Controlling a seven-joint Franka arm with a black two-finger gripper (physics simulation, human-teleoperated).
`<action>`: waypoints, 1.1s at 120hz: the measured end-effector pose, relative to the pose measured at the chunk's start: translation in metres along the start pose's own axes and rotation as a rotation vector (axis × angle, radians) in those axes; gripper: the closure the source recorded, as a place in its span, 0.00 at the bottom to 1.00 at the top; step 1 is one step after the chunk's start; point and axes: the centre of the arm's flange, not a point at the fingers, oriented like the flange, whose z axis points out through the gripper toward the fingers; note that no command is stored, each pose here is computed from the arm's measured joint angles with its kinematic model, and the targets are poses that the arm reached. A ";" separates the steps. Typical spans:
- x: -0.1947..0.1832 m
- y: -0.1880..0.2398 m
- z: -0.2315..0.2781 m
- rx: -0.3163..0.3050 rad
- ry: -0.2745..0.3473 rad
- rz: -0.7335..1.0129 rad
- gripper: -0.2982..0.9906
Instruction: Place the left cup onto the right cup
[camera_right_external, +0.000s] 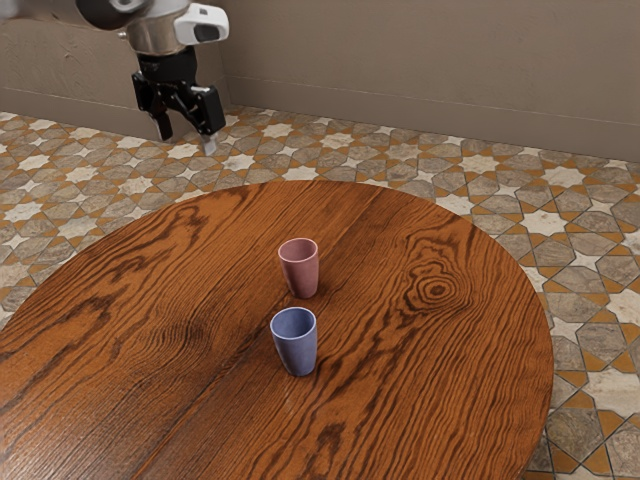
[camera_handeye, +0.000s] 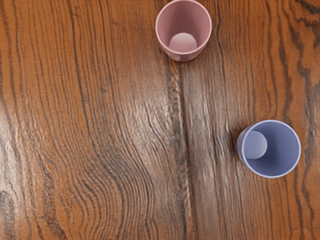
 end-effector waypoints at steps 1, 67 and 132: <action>0.000 0.000 0.000 0.000 0.000 0.000 0.25; 0.071 -0.043 0.167 0.011 -0.117 -0.077 0.25; 0.122 0.013 0.233 -0.094 -0.009 -0.095 0.25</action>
